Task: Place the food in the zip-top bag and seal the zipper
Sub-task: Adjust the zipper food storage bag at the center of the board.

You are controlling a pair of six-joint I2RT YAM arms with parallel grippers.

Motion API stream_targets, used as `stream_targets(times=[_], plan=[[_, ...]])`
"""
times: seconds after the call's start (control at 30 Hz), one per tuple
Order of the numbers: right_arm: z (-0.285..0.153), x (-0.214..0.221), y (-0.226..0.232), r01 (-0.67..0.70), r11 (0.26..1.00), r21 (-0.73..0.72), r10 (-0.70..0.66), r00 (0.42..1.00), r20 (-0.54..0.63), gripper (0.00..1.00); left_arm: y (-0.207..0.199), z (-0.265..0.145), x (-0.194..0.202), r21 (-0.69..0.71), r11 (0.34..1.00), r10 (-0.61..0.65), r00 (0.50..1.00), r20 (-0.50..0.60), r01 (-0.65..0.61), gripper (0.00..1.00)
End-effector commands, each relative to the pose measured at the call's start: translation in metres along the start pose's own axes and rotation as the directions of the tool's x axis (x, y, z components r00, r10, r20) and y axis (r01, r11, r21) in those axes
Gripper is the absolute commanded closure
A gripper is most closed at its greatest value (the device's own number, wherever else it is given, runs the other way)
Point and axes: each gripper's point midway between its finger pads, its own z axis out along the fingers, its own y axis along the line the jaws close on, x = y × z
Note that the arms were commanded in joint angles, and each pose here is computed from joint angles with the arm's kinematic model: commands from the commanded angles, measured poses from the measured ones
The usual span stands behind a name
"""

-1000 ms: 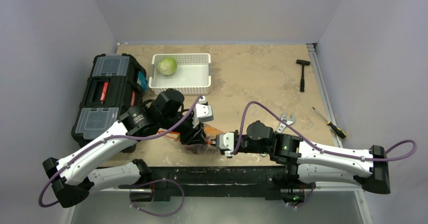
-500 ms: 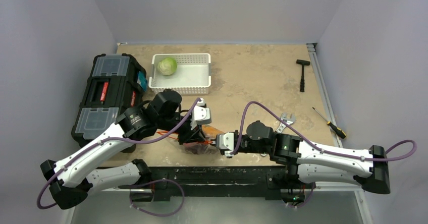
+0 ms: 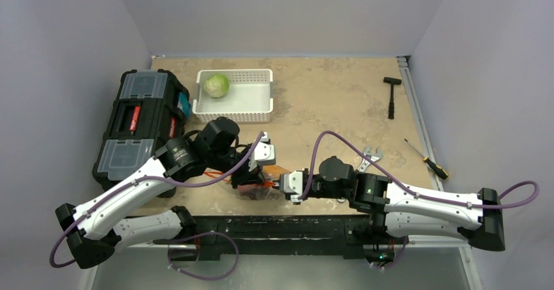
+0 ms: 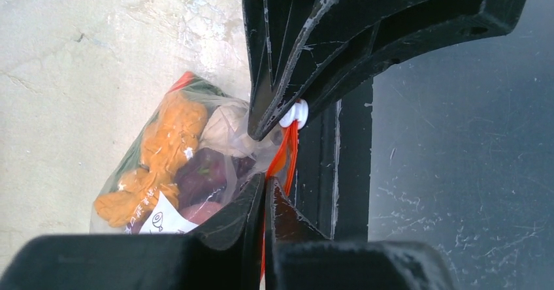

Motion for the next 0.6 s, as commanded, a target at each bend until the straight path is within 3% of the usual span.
stream_targets(times=[0.0, 0.07, 0.13, 0.23, 0.43, 0.57], plan=[[-0.001, -0.031, -0.010, -0.014, 0.999, 0.029, 0.011, 0.994, 0.106, 1.00, 0.005, -0.002, -0.004, -0.039, 0.998, 0.051, 0.999, 0.014, -0.050, 1.00], [-0.001, -0.030, -0.011, -0.035, 0.999, 0.039, 0.030, 0.994, 0.109, 0.96, 0.013, -0.007, -0.008, -0.114, 0.991, 0.070, 0.997, 0.040, -0.065, 1.00], [-0.003, -0.028, -0.013, -0.084, 0.994, 0.069, 0.074, 0.989, 0.128, 0.86, 0.024, -0.014, -0.012, -0.203, 0.977, 0.087, 0.993, 0.074, -0.071, 1.00], [-0.006, -0.029, -0.018, -0.164, 0.979, 0.120, 0.137, 0.969, 0.204, 0.82, 0.028, -0.023, -0.019, -0.269, 0.959, 0.126, 0.983, 0.134, -0.087, 1.00], [-0.009, -0.030, -0.022, -0.246, 0.958, 0.148, 0.188, 0.926, 0.327, 0.56, 0.025, -0.027, -0.019, -0.269, 0.958, 0.146, 0.977, 0.152, -0.101, 1.00], [-0.005, -0.031, -0.015, -0.235, 0.965, 0.113, 0.181, 0.917, 0.355, 0.47, 0.024, -0.026, -0.019, -0.261, 0.961, 0.139, 0.979, 0.152, -0.095, 1.00]])
